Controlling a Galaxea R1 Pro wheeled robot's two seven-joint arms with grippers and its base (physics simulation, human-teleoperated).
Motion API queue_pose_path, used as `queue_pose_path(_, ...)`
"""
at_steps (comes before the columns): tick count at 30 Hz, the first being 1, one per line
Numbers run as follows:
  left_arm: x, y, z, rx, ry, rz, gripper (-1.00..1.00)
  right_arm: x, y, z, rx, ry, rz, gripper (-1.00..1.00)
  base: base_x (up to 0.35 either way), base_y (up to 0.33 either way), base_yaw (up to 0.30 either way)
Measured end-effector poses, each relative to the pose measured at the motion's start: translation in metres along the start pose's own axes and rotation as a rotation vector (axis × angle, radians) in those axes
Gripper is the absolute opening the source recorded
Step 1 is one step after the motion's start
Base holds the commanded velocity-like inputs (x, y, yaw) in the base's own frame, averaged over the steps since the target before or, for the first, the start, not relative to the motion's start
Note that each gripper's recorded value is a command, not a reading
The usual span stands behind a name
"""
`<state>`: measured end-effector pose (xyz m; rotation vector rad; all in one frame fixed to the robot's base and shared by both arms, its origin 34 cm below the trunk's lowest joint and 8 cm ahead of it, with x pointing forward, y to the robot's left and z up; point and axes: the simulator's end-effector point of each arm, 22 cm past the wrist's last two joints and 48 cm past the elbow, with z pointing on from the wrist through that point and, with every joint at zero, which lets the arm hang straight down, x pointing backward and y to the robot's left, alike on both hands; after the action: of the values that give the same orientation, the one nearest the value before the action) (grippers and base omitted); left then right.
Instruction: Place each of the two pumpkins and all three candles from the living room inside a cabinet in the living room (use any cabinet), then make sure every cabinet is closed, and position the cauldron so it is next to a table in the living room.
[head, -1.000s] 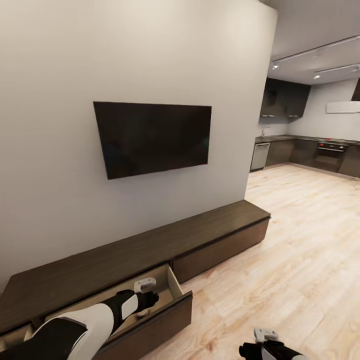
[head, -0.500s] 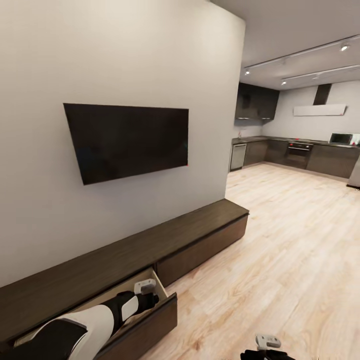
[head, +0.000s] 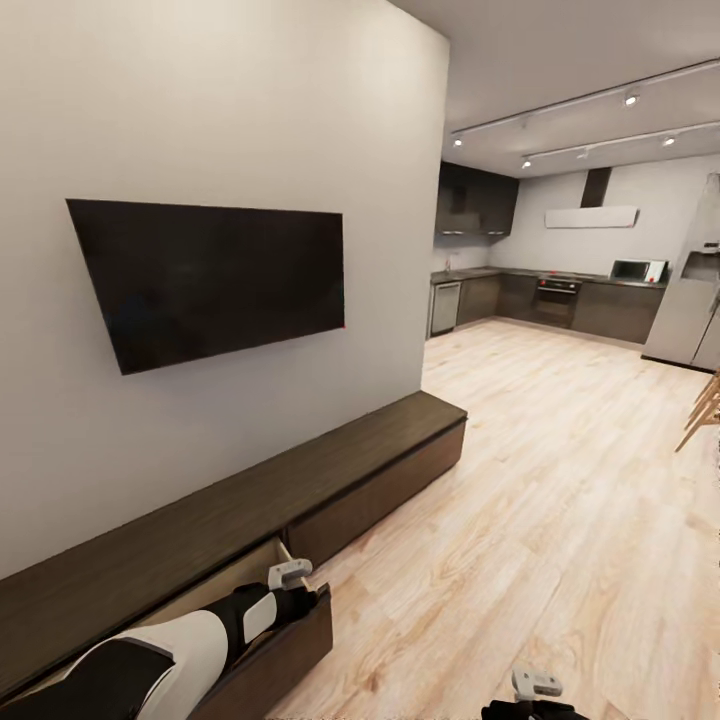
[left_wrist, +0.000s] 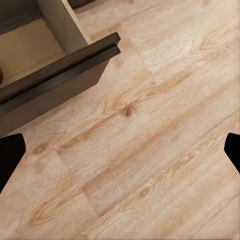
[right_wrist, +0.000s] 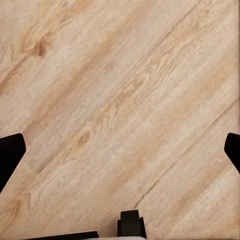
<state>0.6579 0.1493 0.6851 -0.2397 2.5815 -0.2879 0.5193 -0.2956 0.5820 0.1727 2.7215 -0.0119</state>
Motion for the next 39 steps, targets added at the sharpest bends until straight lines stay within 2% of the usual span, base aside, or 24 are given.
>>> queue_pose_path(9,0.0024,0.0008,0.0019,-0.001,0.006,-0.001,1.0,0.0023,0.0,0.0013,0.0,0.005,0.001,1.0,0.0,0.0,-0.109)
queue_pose_path(39,0.0027,-0.0002,0.002,0.0,0.006,-0.001,1.0,0.0042,0.0008,0.0015,-0.001,0.006,0.001,1.0,0.0,0.0,-0.292)
